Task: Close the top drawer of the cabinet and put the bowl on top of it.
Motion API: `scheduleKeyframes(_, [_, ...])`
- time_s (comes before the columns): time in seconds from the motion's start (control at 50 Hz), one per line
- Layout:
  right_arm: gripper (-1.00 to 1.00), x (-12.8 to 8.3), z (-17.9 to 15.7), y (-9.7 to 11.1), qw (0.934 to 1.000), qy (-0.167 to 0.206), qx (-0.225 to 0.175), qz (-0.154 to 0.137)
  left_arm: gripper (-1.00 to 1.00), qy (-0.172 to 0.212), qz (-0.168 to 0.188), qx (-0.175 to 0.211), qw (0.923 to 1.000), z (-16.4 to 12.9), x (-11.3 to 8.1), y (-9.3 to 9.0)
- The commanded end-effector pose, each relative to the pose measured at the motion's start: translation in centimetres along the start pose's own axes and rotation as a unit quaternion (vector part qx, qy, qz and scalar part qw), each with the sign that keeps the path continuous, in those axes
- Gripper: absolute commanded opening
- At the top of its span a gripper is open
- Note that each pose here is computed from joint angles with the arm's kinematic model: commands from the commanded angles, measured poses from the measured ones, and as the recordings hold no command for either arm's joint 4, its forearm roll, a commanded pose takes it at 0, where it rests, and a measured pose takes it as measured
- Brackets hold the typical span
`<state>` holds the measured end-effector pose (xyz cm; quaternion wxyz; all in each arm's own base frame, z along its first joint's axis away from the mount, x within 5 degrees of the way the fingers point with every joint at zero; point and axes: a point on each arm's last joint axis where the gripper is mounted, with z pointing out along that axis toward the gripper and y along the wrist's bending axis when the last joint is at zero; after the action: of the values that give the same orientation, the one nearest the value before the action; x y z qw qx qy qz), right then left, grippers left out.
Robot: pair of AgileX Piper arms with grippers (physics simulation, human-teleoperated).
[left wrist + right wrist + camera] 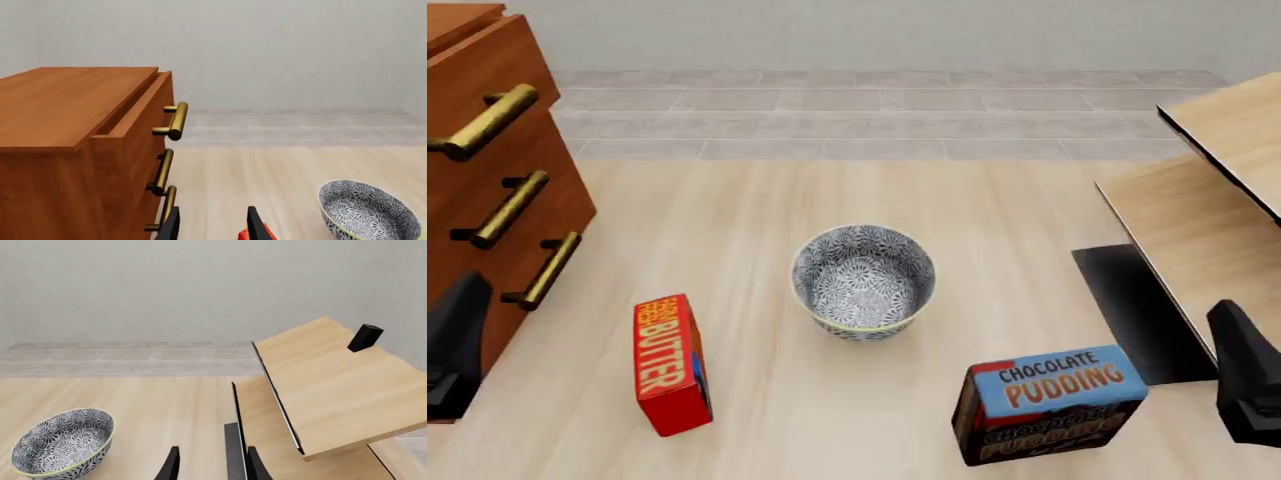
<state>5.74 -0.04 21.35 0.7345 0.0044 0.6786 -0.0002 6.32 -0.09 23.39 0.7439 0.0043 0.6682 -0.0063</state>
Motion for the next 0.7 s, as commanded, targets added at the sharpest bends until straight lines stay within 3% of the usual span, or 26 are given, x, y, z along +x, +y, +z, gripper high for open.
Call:
scheduleKeyframes(0.02, [1.0, 0.0, 0.0, 0.0, 1.0, 0.002, 0.0, 0.001, 1.0, -0.004, 0.001, 0.008, 1.0, 1.3, -1.3, -0.1])
scheduleKeyframes(0.22, [1.0, 0.0, 0.1, 0.0, 1.0, 0.002, -0.003, -0.002, 1.0, 0.004, 0.016, 0.039, 0.9991, 3.5, -1.7, -0.8])
scheduleKeyframes(0.7, [1.0, 0.1, 0.1, 0.1, 0.9999, 0.005, -0.007, -0.011, 1.0, -0.007, 0.024, 0.056, 0.9981, 8.2, -2.8, -1.6])
